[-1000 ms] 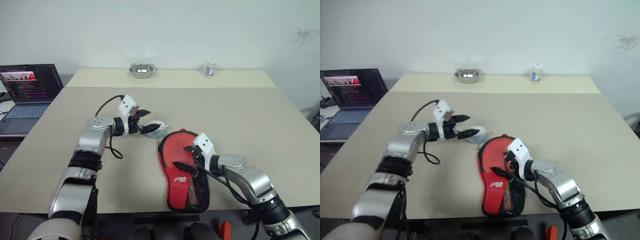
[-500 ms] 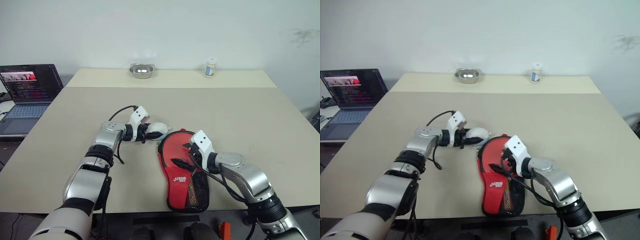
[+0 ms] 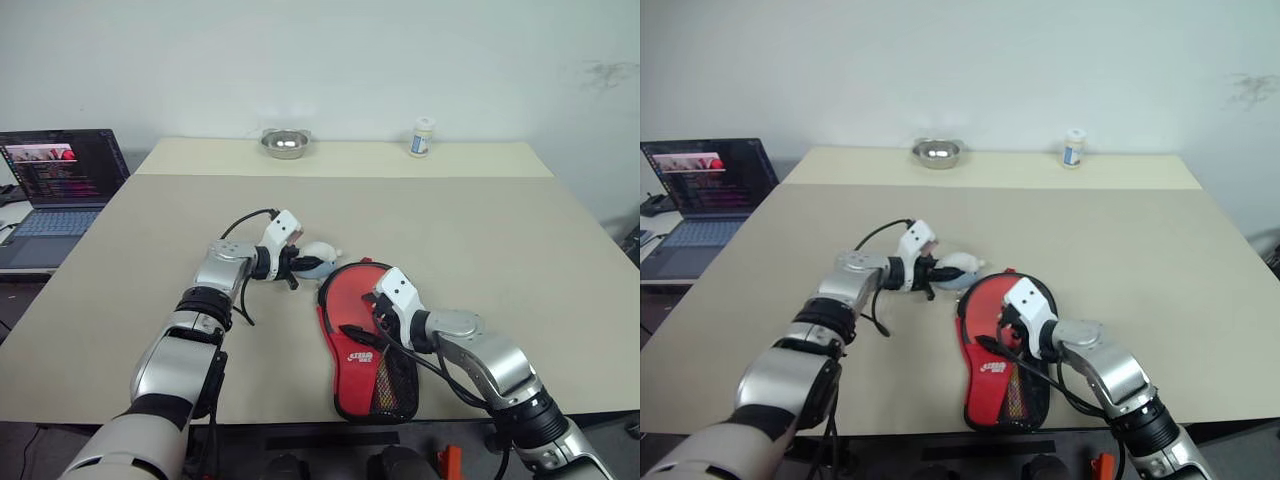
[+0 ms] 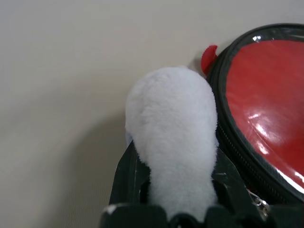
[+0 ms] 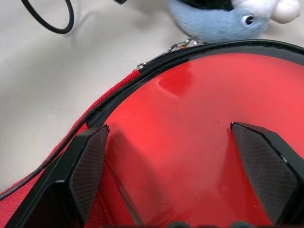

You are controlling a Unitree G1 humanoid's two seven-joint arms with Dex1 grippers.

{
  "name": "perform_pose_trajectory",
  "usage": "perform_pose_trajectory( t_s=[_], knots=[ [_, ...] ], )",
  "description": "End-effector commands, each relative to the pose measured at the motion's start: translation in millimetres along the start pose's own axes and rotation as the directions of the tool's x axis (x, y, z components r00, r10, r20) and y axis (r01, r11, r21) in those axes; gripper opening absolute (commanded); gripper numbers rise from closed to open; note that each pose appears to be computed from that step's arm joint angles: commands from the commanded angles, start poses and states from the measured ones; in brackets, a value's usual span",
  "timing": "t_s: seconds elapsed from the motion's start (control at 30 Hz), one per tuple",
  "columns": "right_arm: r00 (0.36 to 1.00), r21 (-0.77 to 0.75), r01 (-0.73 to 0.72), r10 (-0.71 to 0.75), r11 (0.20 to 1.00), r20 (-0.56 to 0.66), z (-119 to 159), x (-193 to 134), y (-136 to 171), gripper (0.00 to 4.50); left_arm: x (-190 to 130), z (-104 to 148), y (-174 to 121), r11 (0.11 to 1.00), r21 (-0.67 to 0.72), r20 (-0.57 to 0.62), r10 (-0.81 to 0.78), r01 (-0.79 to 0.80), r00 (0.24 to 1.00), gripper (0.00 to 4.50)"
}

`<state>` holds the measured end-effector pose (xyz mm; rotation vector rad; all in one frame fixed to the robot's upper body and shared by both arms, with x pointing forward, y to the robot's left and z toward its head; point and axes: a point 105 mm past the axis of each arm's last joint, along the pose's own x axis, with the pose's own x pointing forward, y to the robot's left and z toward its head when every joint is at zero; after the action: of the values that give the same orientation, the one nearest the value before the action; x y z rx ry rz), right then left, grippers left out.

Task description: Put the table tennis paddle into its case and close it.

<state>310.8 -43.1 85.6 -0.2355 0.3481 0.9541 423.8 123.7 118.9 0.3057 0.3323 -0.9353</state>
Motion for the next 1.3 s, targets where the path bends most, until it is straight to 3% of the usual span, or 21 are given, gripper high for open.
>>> perform_pose_trajectory(
  t_s=[0.03, 0.17, 0.43, 0.6, 0.8, 1.03, 1.3],
  knots=[
    [0.994, 0.043, -0.012, 0.017, 0.999, -0.110, -31.2, 3.1, 3.0, 4.50, 4.9, 40.8, 2.0, 0.999, 0.044, 0.077, 0.028, -0.031, 0.997, 0.48],
    [0.989, 0.066, -0.013, 0.022, 0.998, -0.145, -42.6, 3.9, 4.4, 4.50, 18.5, 53.7, 3.9, 0.994, 0.064, 0.072, 0.088, -0.093, 0.994, 0.47],
    [0.983, 0.109, -0.019, 0.039, 0.994, -0.181, -54.3, 2.5, 5.8, 4.50, 25.8, 69.9, 26.3, 0.914, 0.240, 0.036, 0.327, -0.326, 0.944, 0.47],
    [0.978, 0.123, -0.035, 0.059, 0.992, -0.201, -60.0, 0.9, 10.0, 4.50, 40.1, 89.4, 17.7, 0.847, 0.388, 0.068, 0.367, -0.363, 0.928, 0.47],
    [0.969, 0.127, -0.077, 0.105, 0.989, -0.225, -64.0, -2.2, 18.6, 4.50, 70.7, 124.5, -16.2, 0.790, 0.489, 0.159, 0.337, -0.370, 0.928, 0.47],
    [0.961, 0.133, -0.103, 0.133, 0.986, -0.243, -66.9, -6.0, 27.9, 4.50, 110.3, 148.2, -81.5, 0.709, 0.654, 0.193, 0.178, -0.262, 0.965, 0.47],
    [0.957, 0.144, -0.109, 0.143, 0.984, -0.254, -69.5, -7.9, 37.4, 4.50, 137.6, 169.1, -159.0, 0.731, 0.673, 0.226, -0.054, -0.116, 0.973, 0.47]
  ],
)
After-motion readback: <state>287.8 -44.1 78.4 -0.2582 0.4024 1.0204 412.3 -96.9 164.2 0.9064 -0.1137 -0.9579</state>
